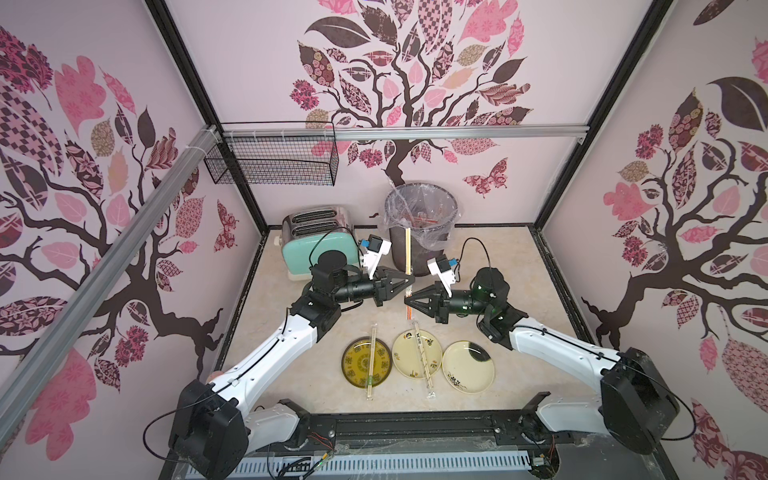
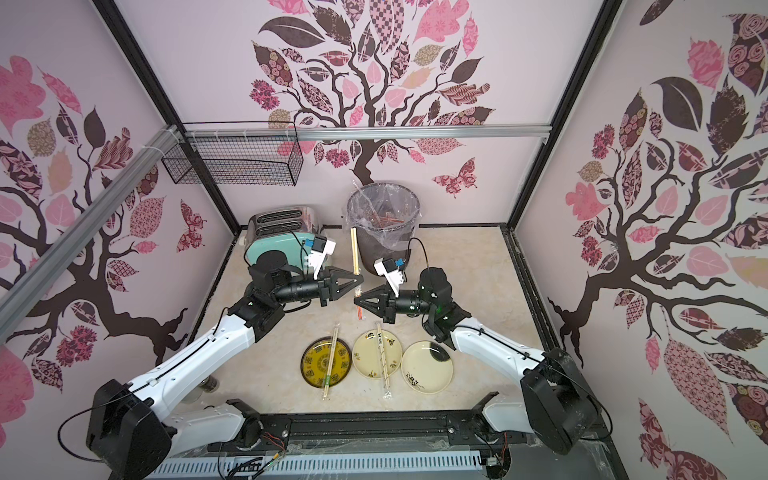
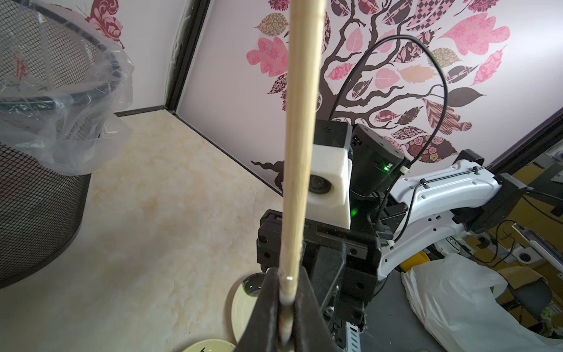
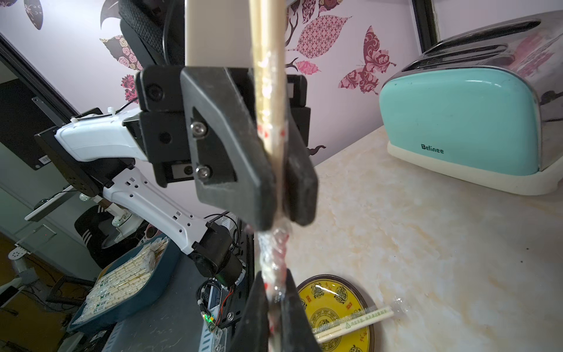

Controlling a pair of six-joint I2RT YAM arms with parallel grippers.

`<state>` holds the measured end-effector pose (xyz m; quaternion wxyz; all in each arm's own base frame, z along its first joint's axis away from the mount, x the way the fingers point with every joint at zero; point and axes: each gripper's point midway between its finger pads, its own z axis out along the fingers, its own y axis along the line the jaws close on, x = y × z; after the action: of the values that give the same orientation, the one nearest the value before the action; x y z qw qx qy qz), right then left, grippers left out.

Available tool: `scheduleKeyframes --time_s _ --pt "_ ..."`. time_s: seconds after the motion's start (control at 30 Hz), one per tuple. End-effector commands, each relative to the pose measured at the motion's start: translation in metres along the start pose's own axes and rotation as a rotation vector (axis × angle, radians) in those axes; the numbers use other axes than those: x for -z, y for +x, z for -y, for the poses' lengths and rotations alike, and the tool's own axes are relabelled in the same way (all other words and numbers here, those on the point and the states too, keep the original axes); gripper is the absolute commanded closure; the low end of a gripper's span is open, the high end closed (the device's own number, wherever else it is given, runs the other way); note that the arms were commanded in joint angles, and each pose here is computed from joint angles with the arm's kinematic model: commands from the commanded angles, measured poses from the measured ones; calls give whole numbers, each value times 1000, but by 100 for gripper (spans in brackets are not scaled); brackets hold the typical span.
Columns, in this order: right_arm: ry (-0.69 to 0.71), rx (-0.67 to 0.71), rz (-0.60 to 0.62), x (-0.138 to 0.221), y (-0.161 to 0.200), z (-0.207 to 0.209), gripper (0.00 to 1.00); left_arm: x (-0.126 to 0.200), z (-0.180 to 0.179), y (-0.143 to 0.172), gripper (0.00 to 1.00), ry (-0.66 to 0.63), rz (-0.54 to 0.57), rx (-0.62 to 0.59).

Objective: Remove the packaging of disposable chopsticks
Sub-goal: Remove the packet bag from the disposable chopsticks.

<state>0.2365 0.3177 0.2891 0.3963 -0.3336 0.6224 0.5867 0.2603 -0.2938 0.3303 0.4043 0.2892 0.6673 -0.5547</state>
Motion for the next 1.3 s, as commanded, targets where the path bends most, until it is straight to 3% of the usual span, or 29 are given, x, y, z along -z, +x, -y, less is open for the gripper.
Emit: scheduleKeyframes --time_s 0.0,0.07,0.23,0.5,0.8,0.9,1.17,1.27 --pt "-21 159 143 2 -59 -21 100 -1 0 35 88 20 -93 110" --pt "-20 154 137 2 -56 -20 100 1 2 30 87 12 -78 93" --pt "-22 128 96 2 -39 -17 100 11 13 -4 76 -55 -5 14" --pt "-8 92 56 3 -16 -12 100 16 34 -53 47 -49 35 -86" --pt "-9 100 63 5 -18 -15 100 7 13 -62 45 -66 26 -48" --pt "-8 103 68 5 -21 -15 100 3 11 -56 52 -43 14 -35" --pt "0 122 105 4 -35 -17 100 3 8 -40 94 -28 -15 -10" --pt "1 131 122 3 -45 -19 100 4 9 -33 96 -22 -21 3"
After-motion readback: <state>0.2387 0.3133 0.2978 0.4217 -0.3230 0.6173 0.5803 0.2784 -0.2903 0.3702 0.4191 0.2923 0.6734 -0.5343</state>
